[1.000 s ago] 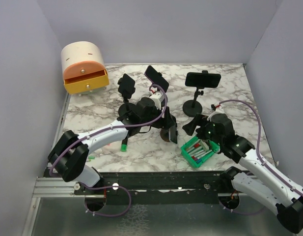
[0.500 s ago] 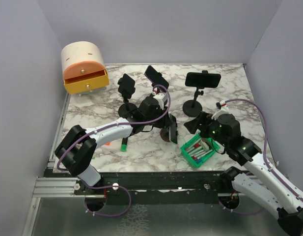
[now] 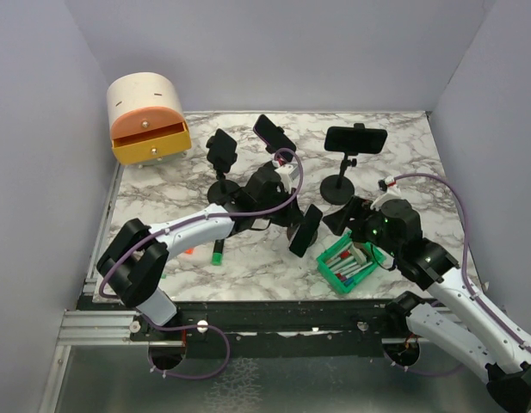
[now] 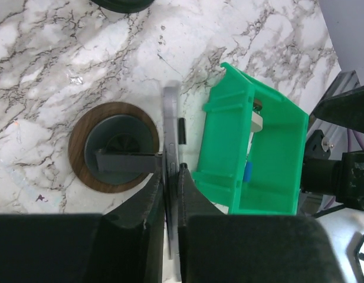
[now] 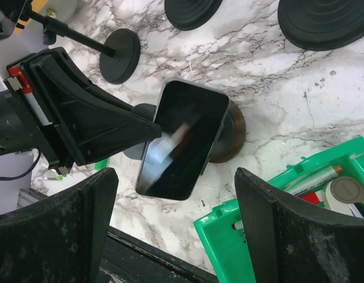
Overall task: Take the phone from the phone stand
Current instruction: Pick up the phone stand with the phone at the center of the board.
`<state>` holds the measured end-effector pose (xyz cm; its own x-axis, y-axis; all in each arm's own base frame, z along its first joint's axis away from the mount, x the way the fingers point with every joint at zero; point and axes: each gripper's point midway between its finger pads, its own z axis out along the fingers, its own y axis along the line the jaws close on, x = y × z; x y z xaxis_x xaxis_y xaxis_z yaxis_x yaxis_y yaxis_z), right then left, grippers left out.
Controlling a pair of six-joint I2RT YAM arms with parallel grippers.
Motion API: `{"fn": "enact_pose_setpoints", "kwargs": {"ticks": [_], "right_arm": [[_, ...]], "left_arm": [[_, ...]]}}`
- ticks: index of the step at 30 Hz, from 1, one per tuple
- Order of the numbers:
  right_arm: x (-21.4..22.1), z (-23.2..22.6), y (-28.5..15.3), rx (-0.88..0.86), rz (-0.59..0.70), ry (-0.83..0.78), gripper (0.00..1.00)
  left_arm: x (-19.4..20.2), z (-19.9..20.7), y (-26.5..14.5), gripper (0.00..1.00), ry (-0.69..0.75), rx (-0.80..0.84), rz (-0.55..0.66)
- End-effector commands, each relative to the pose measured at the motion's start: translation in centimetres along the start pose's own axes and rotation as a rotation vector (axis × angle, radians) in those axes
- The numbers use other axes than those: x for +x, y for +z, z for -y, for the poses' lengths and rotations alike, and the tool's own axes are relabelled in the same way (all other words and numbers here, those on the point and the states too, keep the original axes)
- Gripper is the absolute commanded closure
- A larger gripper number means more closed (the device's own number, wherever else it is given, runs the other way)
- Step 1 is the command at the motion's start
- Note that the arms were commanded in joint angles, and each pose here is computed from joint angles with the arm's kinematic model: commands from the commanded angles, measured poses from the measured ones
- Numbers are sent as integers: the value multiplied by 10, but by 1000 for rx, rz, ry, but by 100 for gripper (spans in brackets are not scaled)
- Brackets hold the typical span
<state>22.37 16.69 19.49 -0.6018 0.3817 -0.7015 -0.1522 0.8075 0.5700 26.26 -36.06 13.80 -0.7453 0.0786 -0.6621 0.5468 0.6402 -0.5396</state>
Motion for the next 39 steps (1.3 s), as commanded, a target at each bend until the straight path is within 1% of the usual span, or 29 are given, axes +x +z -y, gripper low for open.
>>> {"fn": "enact_pose_setpoints", "kwargs": {"ticks": [1, 4, 12, 20, 30, 35, 39], "right_arm": [[-2, -8, -6, -29, -8, -14, 14], [-1, -9, -6, -33, -12, -14, 14], [2, -9, -5, -43, -24, -11, 14], [6, -15, -6, -76, -44, -6, 14], [11, -20, -6, -106, -66, 4, 14], [15, -20, -5, -112, -80, 10, 13], [15, -19, -6, -111, -82, 9, 14]], "left_arm": [[-6, 8, -6, 95, 39, 30, -14], [-7, 13, -10, 100, 40, 45, -19], [-10, 24, -22, 100, 54, 78, -50], [-10, 28, -36, 100, 32, 134, -124], [-3, 49, -50, 100, -6, 287, -194], [7, 48, -47, 100, -21, 322, -238], [10, 40, -44, 100, -27, 306, -250]]}}
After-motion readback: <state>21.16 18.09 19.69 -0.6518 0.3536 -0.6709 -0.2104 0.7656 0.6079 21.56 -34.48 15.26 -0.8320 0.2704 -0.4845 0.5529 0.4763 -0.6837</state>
